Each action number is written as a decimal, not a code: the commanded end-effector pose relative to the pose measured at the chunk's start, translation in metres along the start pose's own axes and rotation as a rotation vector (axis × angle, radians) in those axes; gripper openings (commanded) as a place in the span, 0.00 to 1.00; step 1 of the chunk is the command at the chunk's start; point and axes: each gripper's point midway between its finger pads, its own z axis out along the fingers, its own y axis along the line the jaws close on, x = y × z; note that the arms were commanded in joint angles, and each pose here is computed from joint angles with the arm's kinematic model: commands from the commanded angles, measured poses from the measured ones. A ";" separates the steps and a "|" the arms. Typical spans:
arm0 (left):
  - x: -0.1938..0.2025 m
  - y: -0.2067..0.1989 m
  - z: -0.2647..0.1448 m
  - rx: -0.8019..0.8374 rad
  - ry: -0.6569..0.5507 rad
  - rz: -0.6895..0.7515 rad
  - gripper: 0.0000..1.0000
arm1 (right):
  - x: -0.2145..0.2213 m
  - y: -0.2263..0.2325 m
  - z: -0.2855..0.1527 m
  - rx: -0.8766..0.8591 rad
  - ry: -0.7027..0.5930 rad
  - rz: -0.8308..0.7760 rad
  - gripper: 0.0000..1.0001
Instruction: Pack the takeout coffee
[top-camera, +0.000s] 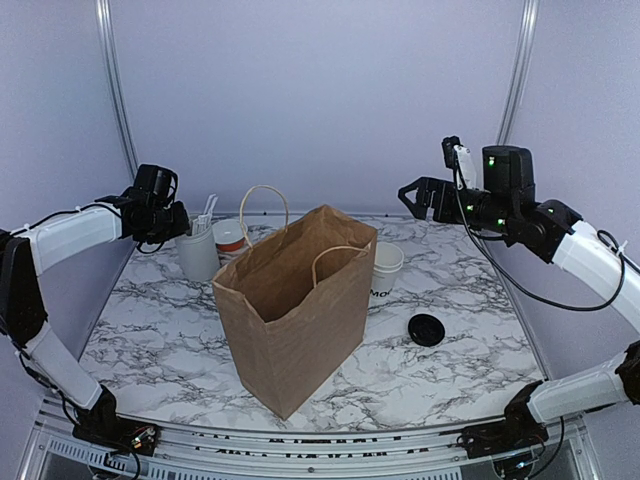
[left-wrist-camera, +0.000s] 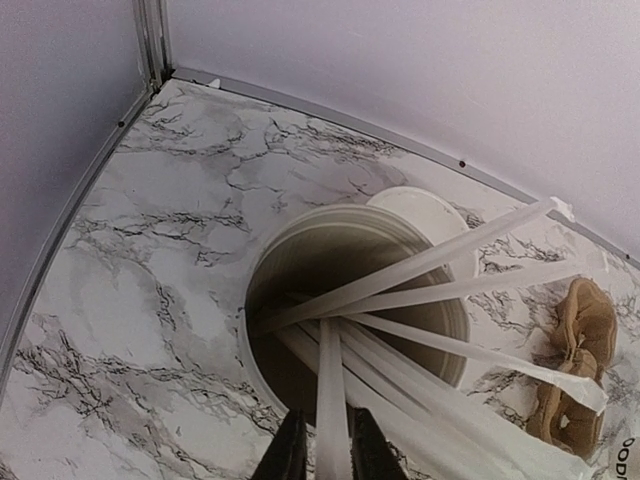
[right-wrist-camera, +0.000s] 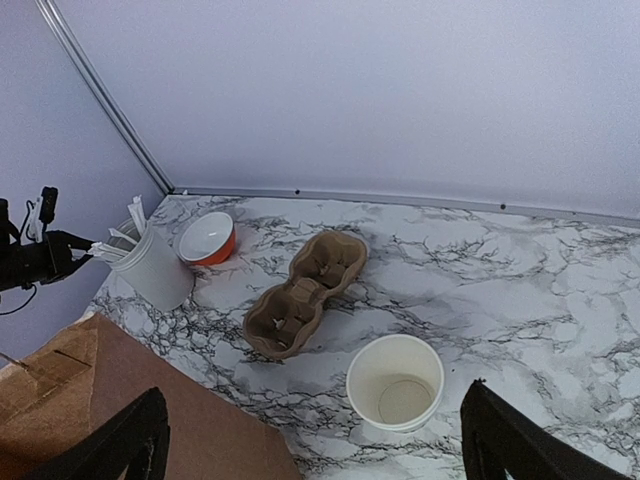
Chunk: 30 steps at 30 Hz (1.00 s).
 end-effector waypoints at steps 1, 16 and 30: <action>-0.015 -0.001 -0.002 -0.005 -0.040 0.010 0.16 | -0.007 0.002 -0.006 -0.012 -0.017 0.013 0.98; -0.029 0.003 -0.024 -0.020 -0.076 0.038 0.00 | -0.009 0.001 -0.006 -0.010 -0.023 0.015 0.98; -0.042 0.007 -0.051 -0.044 -0.077 0.099 0.00 | -0.009 0.003 -0.003 -0.017 -0.019 0.012 0.98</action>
